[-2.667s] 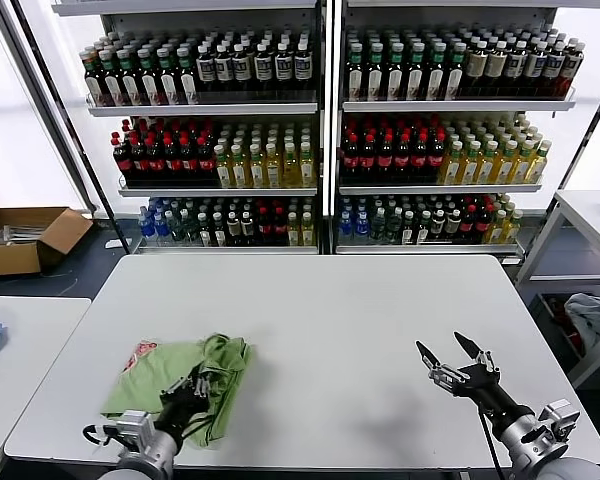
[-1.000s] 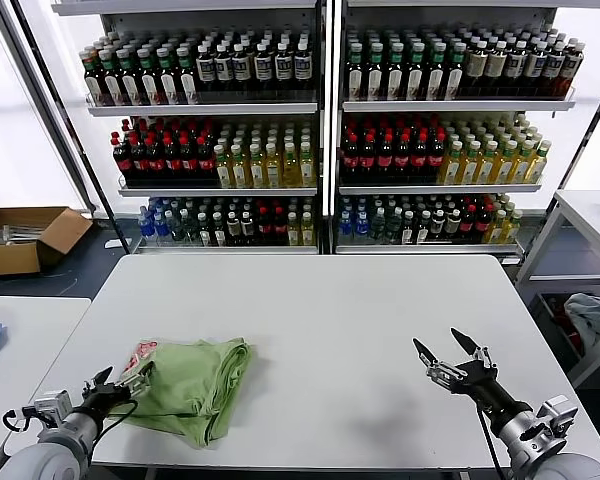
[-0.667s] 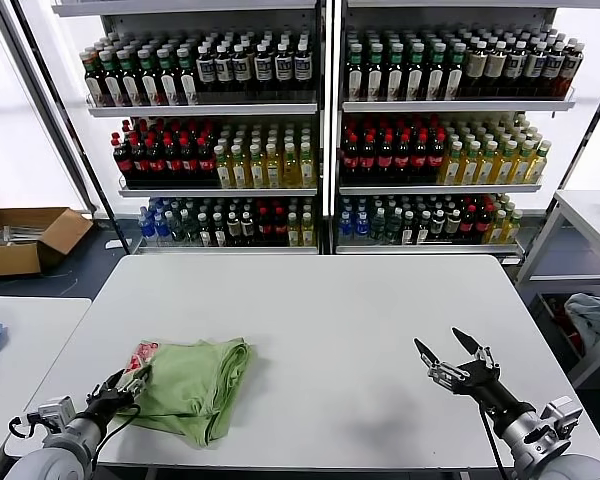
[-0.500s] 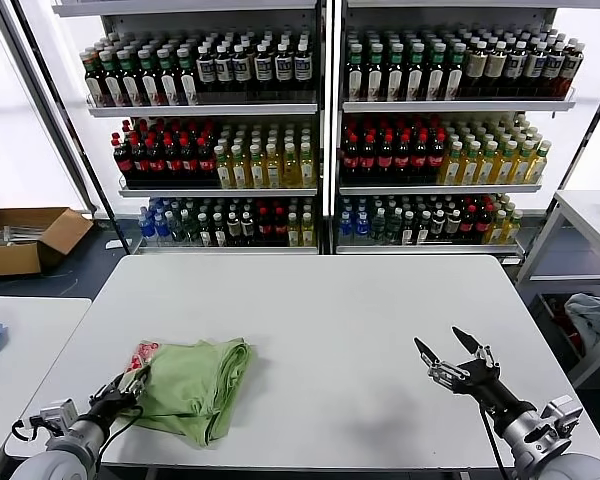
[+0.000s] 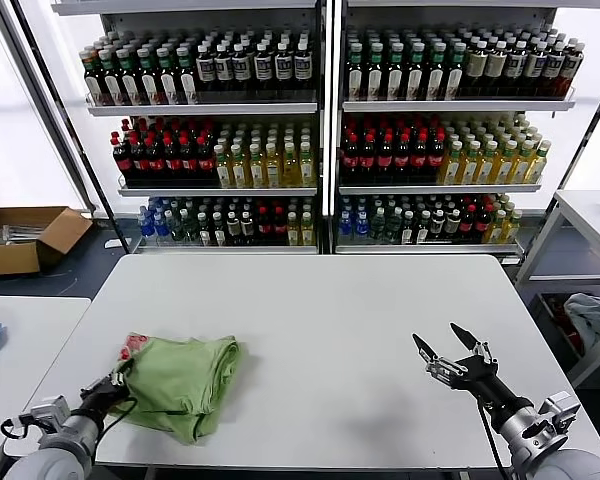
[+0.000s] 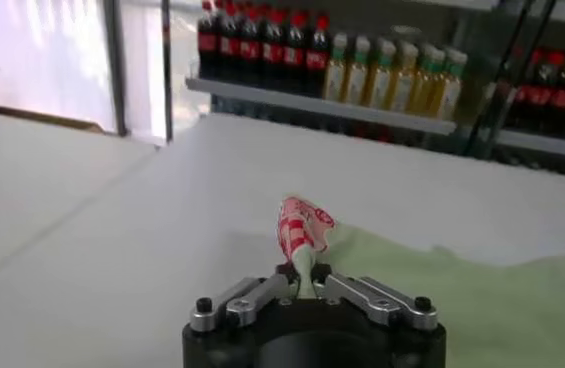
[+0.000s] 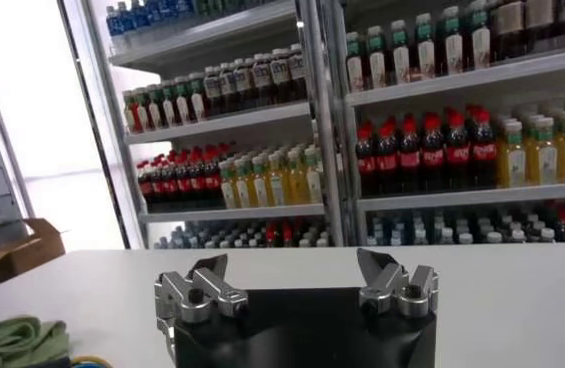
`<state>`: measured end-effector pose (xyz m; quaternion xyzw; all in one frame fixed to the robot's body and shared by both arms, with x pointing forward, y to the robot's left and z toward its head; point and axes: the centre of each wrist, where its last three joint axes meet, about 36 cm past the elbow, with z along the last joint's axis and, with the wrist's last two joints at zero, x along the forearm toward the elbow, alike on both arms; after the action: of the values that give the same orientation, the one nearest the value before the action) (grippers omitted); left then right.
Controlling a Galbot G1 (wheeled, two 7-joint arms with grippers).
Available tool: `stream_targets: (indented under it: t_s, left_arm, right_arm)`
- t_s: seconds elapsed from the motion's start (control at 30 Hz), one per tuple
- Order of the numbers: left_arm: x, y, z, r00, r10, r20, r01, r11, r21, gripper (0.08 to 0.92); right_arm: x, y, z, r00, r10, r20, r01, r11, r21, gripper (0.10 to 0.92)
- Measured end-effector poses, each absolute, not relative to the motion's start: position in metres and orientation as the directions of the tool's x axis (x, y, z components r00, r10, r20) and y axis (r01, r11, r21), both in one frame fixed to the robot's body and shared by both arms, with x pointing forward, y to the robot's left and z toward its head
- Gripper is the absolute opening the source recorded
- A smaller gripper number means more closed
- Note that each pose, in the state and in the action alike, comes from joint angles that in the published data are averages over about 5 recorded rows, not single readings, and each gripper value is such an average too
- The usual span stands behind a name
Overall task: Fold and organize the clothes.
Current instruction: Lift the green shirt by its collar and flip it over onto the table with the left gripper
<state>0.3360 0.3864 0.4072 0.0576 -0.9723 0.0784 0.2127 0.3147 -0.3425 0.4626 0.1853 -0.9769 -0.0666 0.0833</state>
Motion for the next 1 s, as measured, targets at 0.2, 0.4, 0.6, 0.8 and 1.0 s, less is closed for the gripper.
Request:
stream_targets:
  t_s: [0.2, 0.4, 0.6, 0.8, 1.0]
  left_arm:
    - [0.334, 0.427, 0.439, -0.917, -0.185, 0.353, -0.226, 0.971, -0.078, 0.120]
    - [0.330, 0.488, 0.479, -0.911, -0.284, 0.299, -0.296, 0.955, 0.003, 0.120]
    - [0.336, 0.514, 0.523, -0.917, -0.323, 0.234, -0.318, 0.946, 0.061, 0.120]
    - [0.340, 0.496, 0.534, -0.929, -0.303, 0.215, -0.294, 0.953, 0.073, 0.120]
    - [0.339, 0.436, 0.505, -0.934, -0.225, 0.279, -0.233, 0.972, 0.005, 0.120]
  right_arm:
    - [0.319, -0.342, 0.461, -0.916, -0.378, 0.131, -0.355, 0.919, 0.168, 0.823]
    - [0.323, -0.339, 0.460, -0.915, -0.384, 0.120, -0.362, 0.916, 0.175, 0.823]
    - [0.323, -0.335, 0.459, -0.913, -0.393, 0.110, -0.370, 0.911, 0.182, 0.823]
    - [0.318, -0.327, 0.459, -0.910, -0.402, 0.100, -0.379, 0.905, 0.193, 0.823]
    - [0.316, -0.324, 0.464, -0.912, -0.401, 0.088, -0.379, 0.905, 0.190, 0.823]
